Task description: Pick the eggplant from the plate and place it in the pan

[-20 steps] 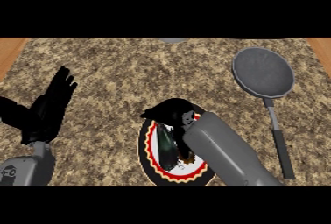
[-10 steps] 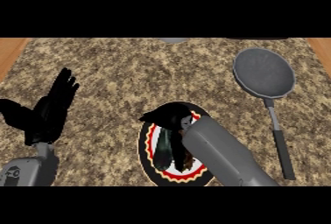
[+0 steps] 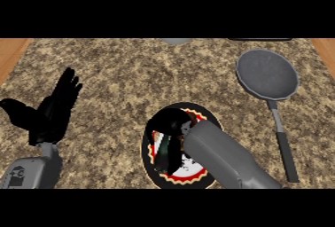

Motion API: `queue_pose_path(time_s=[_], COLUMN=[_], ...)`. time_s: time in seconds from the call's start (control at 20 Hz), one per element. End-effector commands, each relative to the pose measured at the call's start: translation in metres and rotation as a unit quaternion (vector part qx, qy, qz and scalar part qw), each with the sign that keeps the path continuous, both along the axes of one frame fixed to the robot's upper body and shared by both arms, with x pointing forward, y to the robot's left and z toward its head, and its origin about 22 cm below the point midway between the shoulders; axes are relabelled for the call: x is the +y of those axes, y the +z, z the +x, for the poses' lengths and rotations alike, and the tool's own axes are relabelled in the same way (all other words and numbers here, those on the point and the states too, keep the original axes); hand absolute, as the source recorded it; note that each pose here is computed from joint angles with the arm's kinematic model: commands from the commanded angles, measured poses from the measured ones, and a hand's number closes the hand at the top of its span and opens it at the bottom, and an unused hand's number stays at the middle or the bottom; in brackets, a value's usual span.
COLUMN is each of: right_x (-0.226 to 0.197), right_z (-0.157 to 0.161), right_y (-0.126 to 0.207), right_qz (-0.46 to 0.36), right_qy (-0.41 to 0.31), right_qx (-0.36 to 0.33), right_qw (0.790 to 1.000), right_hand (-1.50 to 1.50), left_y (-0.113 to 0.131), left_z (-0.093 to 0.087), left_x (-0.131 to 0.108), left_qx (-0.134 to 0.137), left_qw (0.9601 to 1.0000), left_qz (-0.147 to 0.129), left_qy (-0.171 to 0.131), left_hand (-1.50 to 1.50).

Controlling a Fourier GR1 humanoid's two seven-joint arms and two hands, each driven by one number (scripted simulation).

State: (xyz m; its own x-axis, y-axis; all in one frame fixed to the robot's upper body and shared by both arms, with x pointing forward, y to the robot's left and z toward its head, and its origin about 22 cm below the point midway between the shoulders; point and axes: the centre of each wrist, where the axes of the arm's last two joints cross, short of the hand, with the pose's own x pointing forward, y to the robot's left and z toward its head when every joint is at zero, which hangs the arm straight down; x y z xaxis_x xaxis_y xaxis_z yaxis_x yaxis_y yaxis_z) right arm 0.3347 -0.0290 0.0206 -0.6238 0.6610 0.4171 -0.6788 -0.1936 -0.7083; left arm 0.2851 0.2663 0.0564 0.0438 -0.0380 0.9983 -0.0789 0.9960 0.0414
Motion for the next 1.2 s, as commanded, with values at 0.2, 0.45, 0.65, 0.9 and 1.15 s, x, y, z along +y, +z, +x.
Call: queue_pose_path(time_s=[0.2, 0.45, 0.65, 0.9, 1.15], right_x=[0.012, -0.005, -0.038, -0.008, 0.003], right_z=[-0.015, 0.004, 0.044, 0.046, 0.039], right_y=[-0.008, -0.011, 0.012, 0.056, 0.094], right_qz=[0.030, 0.007, -0.048, -0.033, -0.021], right_qy=[0.002, -0.140, -0.358, -0.427, -0.426], right_qx=[0.020, -0.018, -0.094, -0.243, -0.399], right_qw=[0.999, 0.990, 0.928, 0.871, 0.812], right_hand=[1.50, 1.50, 1.50, 1.50, 1.50], left_y=[0.004, -0.005, 0.000, 0.003, 0.001], left_z=[-0.011, -0.009, -0.008, -0.007, -0.009], left_x=[-0.002, 0.000, 0.017, 0.015, 0.016], left_qx=[-0.001, 0.010, 0.004, 0.005, 0.007], left_qw=[0.9999, 0.9999, 0.9997, 0.9999, 0.9998], left_qz=[0.006, 0.000, 0.002, -0.001, 0.003], left_qy=[-0.013, 0.004, 0.024, 0.014, 0.020], left_hand=[0.00, 0.00, 0.00, 0.00, 0.00])
